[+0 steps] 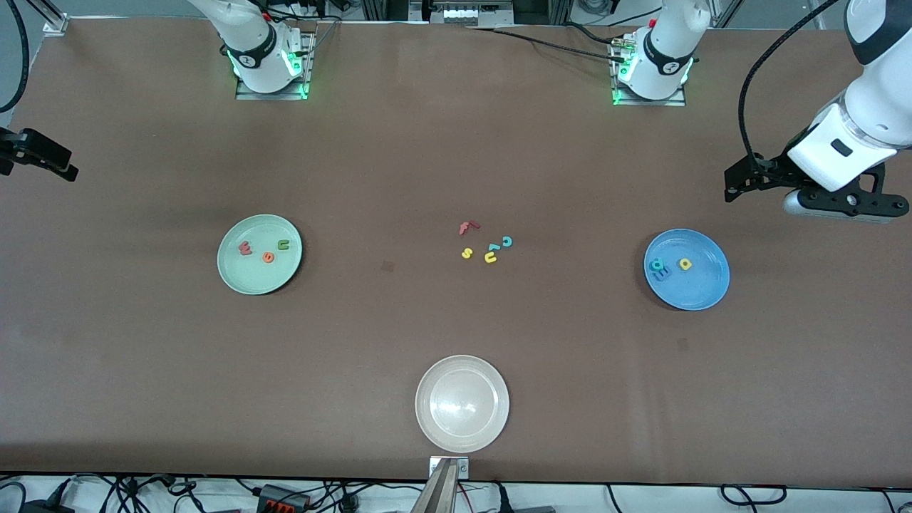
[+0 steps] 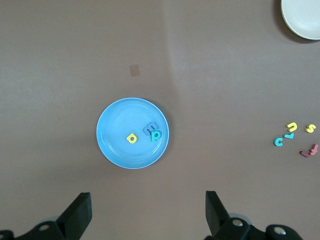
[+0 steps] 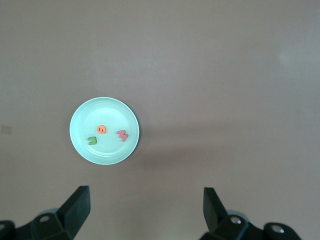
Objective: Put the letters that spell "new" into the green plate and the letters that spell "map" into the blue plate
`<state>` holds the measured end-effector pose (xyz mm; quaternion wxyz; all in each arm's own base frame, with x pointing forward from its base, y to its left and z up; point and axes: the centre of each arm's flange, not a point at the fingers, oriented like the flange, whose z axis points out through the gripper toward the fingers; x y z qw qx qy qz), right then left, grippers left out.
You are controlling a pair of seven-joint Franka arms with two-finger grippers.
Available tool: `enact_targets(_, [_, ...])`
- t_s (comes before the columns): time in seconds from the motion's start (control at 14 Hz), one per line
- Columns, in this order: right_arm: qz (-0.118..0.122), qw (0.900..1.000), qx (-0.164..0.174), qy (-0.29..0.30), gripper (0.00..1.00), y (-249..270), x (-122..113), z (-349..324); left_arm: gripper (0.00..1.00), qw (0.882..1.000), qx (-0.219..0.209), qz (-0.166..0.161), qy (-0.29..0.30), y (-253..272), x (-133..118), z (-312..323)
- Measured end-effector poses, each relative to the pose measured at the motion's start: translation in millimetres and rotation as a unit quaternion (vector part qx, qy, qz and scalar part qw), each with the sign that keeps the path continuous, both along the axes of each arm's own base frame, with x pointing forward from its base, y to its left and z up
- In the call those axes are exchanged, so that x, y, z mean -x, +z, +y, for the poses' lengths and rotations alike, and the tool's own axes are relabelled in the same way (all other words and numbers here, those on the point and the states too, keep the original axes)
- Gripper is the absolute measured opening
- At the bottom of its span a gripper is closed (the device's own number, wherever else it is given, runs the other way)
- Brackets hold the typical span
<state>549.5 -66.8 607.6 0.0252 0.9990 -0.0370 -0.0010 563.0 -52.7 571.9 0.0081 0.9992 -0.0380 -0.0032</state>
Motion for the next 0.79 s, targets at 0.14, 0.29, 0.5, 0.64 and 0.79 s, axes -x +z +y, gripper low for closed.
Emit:
enact_targets(0.14, [0.008, 1.000, -0.001, -0.002, 1.00, -8, 4, -2, 1.00, 1.000, 0.000, 0.000, 0.000, 0, 0, 0])
enact_targets(0.29, [0.012, 1.000, -0.002, -0.003, 1.00, -12, 9, -3, 1.00, 1.000, 0.000, 0.000, 0.000, 0, 0, 0])
enact_targets(0.5, [0.012, 1.000, -0.003, -0.004, 1.00, -12, 11, -3, 1.00, 1.000, 0.000, 0.000, 0.000, 0, 0, 0])
enact_targets(0.64, [0.013, 1.000, -0.003, -0.004, 1.00, -13, 11, -3, 1.00, 1.000, 0.000, 0.000, 0.000, 0, 0, 0])
enact_targets(0.79, [0.014, 1.000, -0.003, -0.004, 1.00, -14, 11, -3, 1.00, 1.000, 0.000, 0.000, 0.000, 0, 0, 0])
